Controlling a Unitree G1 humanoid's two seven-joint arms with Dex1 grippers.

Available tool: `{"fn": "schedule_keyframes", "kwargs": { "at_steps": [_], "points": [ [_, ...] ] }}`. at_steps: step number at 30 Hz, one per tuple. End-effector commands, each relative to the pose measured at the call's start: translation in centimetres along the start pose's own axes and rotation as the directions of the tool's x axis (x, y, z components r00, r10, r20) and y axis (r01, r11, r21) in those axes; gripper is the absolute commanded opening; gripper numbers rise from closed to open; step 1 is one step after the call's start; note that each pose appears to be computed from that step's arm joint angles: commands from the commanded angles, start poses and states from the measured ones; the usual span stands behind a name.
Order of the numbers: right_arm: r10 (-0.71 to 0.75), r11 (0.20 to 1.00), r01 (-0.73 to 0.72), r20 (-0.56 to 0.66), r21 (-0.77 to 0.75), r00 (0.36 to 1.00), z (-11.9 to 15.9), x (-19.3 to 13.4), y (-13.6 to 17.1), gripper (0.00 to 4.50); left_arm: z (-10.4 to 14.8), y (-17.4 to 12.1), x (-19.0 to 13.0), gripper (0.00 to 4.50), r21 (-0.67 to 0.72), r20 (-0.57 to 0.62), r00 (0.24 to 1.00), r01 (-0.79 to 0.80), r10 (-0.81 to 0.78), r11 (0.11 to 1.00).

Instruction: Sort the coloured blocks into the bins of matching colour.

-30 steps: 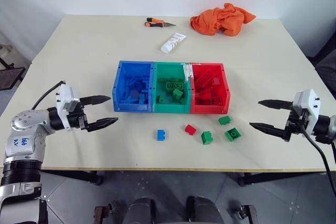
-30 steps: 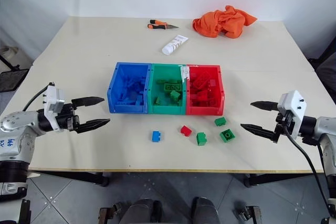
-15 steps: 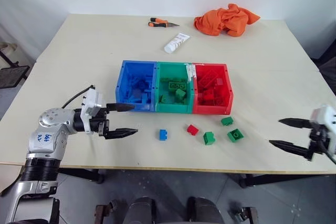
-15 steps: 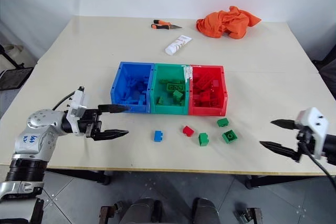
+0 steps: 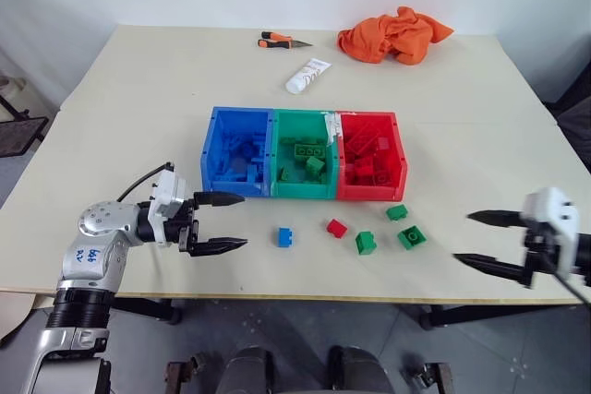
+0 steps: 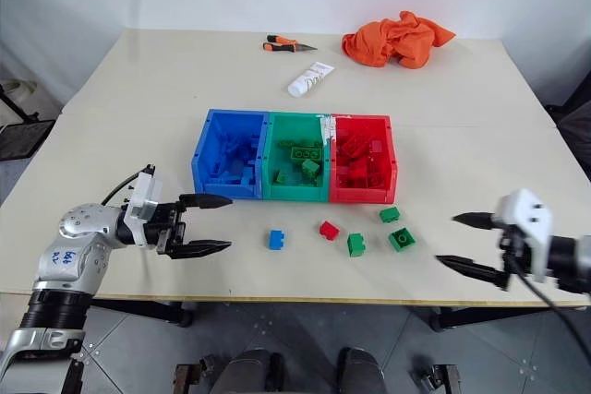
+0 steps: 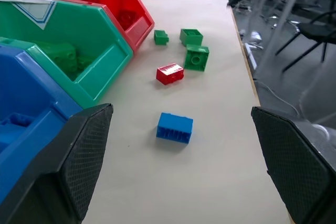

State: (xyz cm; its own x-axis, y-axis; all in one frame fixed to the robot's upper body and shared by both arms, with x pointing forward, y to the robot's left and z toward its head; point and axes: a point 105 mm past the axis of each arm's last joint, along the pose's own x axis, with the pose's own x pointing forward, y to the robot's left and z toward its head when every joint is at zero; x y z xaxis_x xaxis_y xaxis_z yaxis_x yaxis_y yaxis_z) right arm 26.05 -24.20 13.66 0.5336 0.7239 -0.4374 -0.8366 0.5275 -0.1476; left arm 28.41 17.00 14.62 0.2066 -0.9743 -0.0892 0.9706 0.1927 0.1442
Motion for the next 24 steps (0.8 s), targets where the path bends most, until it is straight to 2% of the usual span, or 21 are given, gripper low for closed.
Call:
{"fn": "schedule_keyframes", "kwargs": {
  "at_steps": [1, 8, 18, 22, 24],
  "points": [
    [0.024, 1.0, -0.024, -0.005, -0.018, 1.0, -0.1, 2.3, -0.3, 4.5, 1.3, -0.9, -0.2, 4.48, 0.045, 0.04, 0.999, -0.008, 0.006, 0.999],
    [0.099, 0.993, -0.101, -0.038, -0.055, 0.994, -0.9, 5.5, -0.8, 4.5, 1.1, -2.1, -0.8, 4.48, 0.023, 0.02, 0.999, -0.028, 0.028, 0.999],
    [0.081, 0.994, -0.082, -0.01, -0.069, 0.997, -0.4, 4.7, -1.6, 4.5, 1.2, -2.0, -1.3, 4.48, 0.02, 0.015, 0.998, -0.058, 0.058, 0.998],
    [0.065, 0.998, -0.065, -0.036, 0.003, 0.997, -2.1, 4.9, -1.8, 4.5, 1.1, -1.7, -1.3, 4.48, 0.016, 0.028, 0.998, -0.059, 0.059, 0.998],
    [0.015, 0.998, -0.014, -0.023, 0.063, 1.0, -3.0, 5.2, -2.4, 4.1, 0.9, -1.6, -1.4, 4.5, 0.006, 0.039, 0.998, -0.057, 0.057, 0.998]
  ]
}}
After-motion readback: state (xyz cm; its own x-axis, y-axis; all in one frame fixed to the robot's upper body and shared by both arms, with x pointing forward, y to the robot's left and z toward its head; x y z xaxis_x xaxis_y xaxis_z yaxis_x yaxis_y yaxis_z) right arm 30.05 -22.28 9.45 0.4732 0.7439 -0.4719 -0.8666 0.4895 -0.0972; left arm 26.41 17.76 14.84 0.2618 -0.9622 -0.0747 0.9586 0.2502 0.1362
